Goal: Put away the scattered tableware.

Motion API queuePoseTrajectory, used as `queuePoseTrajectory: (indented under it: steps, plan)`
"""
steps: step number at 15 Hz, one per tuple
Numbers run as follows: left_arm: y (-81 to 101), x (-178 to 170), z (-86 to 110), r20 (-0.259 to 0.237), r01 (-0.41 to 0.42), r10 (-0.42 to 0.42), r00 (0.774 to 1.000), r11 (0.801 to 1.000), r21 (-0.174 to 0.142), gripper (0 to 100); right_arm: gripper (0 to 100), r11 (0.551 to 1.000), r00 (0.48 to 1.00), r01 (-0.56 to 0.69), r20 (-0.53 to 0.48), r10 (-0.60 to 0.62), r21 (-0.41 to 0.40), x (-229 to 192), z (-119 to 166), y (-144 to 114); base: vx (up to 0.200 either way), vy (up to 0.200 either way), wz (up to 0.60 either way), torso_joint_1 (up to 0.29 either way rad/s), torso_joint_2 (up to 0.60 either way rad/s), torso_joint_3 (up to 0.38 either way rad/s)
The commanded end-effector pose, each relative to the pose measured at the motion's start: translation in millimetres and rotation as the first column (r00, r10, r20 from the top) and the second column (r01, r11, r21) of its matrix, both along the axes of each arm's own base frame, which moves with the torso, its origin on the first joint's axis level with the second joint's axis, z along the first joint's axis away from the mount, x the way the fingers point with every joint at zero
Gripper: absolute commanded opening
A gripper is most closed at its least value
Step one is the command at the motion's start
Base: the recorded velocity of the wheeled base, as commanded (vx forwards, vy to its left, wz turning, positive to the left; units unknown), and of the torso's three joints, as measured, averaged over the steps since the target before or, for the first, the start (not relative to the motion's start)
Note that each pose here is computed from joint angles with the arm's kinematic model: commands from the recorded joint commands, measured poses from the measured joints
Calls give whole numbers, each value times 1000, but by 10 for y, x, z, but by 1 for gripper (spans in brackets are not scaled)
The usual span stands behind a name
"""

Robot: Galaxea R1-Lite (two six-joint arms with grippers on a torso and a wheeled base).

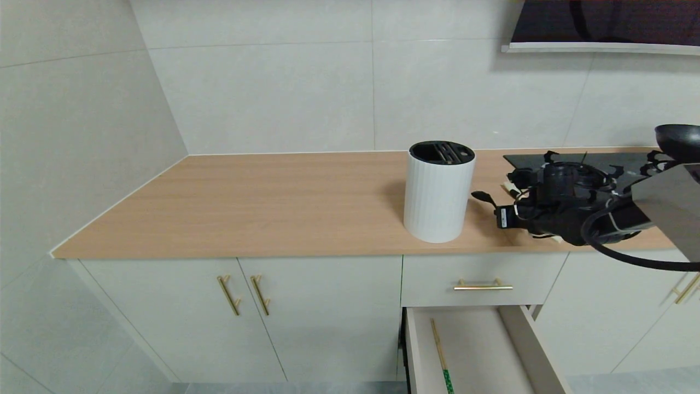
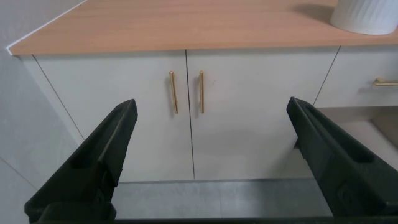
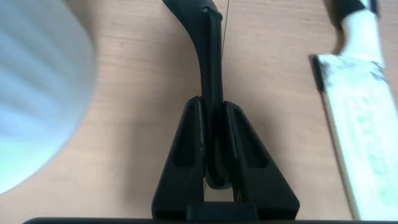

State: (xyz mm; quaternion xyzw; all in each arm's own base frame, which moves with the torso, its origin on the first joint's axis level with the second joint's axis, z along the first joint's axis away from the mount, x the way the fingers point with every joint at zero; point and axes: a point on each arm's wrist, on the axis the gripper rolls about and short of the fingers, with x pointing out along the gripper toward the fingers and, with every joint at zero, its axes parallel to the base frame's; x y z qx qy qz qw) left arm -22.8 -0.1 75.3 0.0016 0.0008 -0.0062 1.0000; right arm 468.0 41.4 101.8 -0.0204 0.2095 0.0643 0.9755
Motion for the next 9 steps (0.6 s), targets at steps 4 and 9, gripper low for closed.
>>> queuePoseTrajectory:
  steps: [4,9]
  plan:
    - [0,0,0,0,0,0,1000,1000,0,100,0,998,999,32,-35,-30,48,-864,736,238,0,0,0,0,0,0]
    - [0,0,0,0,0,0,1000,1000,1,100,0,997,993,79,-86,-81,-26,-1711,921,297,0,0,0,0,0,0]
